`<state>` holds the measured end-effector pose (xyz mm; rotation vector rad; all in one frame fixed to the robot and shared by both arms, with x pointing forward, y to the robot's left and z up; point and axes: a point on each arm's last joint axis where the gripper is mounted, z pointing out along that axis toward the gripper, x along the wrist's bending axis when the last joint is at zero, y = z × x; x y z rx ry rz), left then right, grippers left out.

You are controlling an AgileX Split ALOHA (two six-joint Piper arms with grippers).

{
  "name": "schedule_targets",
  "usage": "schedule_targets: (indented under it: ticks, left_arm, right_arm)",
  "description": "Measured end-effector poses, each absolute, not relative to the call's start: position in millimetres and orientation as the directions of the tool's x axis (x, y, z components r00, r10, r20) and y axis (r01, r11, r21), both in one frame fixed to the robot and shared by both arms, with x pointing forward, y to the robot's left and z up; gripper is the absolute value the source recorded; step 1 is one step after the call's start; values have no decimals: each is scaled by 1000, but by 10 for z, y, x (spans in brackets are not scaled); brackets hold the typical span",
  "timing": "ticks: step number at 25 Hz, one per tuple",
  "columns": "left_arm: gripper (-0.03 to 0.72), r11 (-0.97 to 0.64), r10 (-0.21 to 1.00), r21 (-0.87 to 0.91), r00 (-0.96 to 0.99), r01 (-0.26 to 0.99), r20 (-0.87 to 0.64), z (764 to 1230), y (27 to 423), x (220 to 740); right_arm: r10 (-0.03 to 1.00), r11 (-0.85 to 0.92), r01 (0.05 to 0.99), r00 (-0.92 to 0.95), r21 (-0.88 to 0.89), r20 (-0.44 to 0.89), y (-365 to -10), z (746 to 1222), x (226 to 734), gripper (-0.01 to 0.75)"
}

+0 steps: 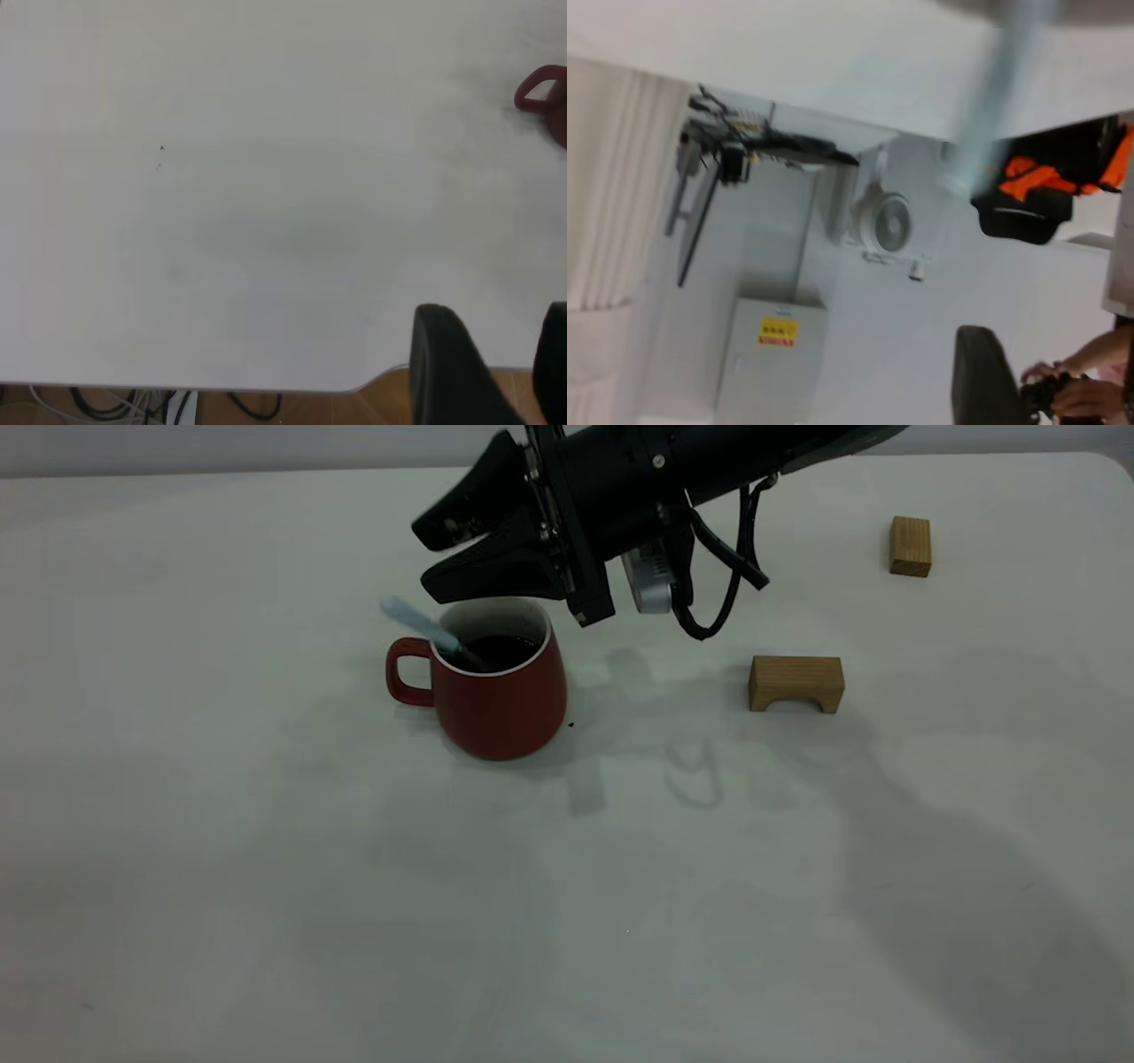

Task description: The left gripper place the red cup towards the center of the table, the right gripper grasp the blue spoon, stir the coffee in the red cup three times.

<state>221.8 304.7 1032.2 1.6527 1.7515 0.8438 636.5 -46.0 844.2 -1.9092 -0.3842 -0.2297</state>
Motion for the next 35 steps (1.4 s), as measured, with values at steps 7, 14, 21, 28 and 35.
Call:
schedule_targets:
  ticks: [7, 14, 21, 28, 35]
  left_arm:
    - [318, 32, 998, 776, -63, 630, 10, 10322, 3047, 2218]
    - [318, 32, 998, 776, -63, 630, 10, 10322, 3047, 2218]
    - [318, 32, 998, 776, -63, 630, 10, 10322, 3047, 2218]
    - [318, 32, 998, 776, -63, 630, 10, 10322, 3047, 2218]
    - [318, 32, 998, 776, -63, 630, 10, 10322, 3047, 2218]
  right_arm:
    - [250, -278, 578, 815, -767, 523, -485, 9275, 6309, 458]
    - [527, -183, 877, 470, -445, 708, -735, 10410, 5878, 430]
    - [738, 100, 969, -225, 226, 637, -1186, 11351, 5331, 396]
    - [806, 285, 781, -509, 556, 301, -1650, 11959, 4780, 364]
    - [836, 331, 749, -514, 573, 189, -2072, 11785, 4013, 335]
